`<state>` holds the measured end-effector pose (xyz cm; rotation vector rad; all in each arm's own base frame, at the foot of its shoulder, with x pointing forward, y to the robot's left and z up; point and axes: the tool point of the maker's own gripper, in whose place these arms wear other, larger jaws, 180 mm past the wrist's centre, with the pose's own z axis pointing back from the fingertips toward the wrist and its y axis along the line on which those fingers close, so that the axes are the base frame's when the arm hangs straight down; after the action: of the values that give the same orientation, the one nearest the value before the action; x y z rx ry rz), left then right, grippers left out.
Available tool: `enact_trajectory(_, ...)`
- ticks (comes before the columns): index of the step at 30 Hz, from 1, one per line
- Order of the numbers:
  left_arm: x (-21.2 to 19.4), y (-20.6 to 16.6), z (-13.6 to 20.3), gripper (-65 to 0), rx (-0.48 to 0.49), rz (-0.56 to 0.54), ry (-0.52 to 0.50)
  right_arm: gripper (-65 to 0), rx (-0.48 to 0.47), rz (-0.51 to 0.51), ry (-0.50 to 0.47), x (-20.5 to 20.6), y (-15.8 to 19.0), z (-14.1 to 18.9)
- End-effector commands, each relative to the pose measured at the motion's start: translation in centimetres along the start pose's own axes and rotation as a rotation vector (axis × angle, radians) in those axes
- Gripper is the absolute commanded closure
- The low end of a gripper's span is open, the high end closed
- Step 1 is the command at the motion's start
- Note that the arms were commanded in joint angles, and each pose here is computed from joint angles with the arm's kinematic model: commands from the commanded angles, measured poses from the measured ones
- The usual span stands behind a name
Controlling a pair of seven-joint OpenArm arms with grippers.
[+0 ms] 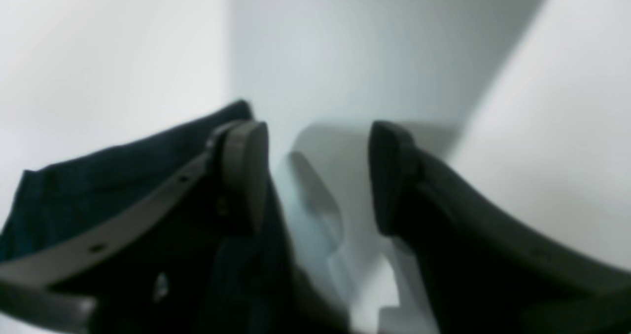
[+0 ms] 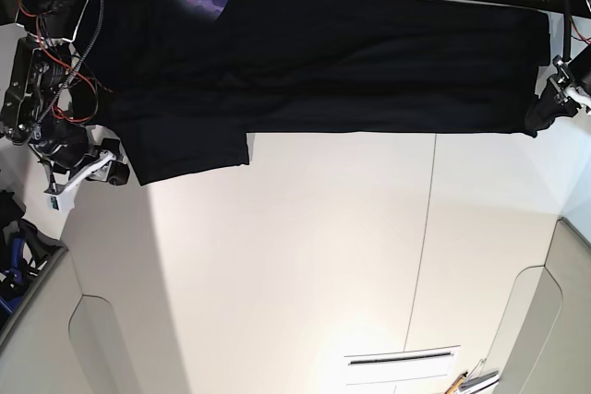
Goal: Fold the T-shirt properly
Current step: 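Move the right gripper to the folded shirt's end and grasp it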
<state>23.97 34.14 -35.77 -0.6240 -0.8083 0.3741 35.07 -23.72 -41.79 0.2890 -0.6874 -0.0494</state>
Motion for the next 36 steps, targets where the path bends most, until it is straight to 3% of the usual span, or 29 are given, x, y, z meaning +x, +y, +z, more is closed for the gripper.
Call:
enact_trajectory(1,1.8,-0.6,0.6,-17.9,-0.016,-0.037,-0.039,-32.6,0.018,0.016,-0.013,0.8,0.3,0.1)
enact_trajectory(9,1.9,-0.6,0.6,-17.9,-0.016,-0.037,-0.039,-31.7,0.068,0.085,0.047,-0.4,2.8,-1.1)
enact_trajectory(11,1.9,-0.6,0.6,-17.9,-0.016,-0.037,-0.039,-22.4,0.074,0.094,0.058,-0.7,3.1,-1.2)
enact_trajectory(13,1.8,-0.6,0.6,-17.9,-0.016,-0.037,-0.039,-5.1,0.075,0.096,0.059,-0.7,3.1,-1.2)
enact_trajectory(14,1.8,-0.6,0.6,-17.9,-0.016,-0.037,-0.039,0.0,0.075,0.096,0.059,-0.7,3.1,-1.2)
enact_trajectory(17,1.9,-0.6,0.6,-17.9,-0.016,-0.037,-0.039,0.0,0.09,0.085,0.074,-0.9,3.4,-1.1)
enact_trajectory(20,1.8,-0.6,0.6,-17.9,-0.016,-0.037,-0.039,0.0,0.192,0.042,0.108,-1.4,5.6,-0.6)
enact_trajectory(22,1.8,-0.6,0.6,-17.9,-0.016,-0.037,-0.039,0.0,0.261,0.065,0.11,-2.0,7.7,-0.1)
enact_trajectory(31,1.9,-0.6,0.6,-17.9,-0.016,-0.037,-0.039,0.0,0.359,0.177,-0.016,-4.0,16.3,5.4)
enact_trajectory(36,1.9,-0.6,0.6,-17.9,-0.016,-0.037,-0.039,0.0,0.348,0.261,-0.073,-4.4,18.3,9.5)
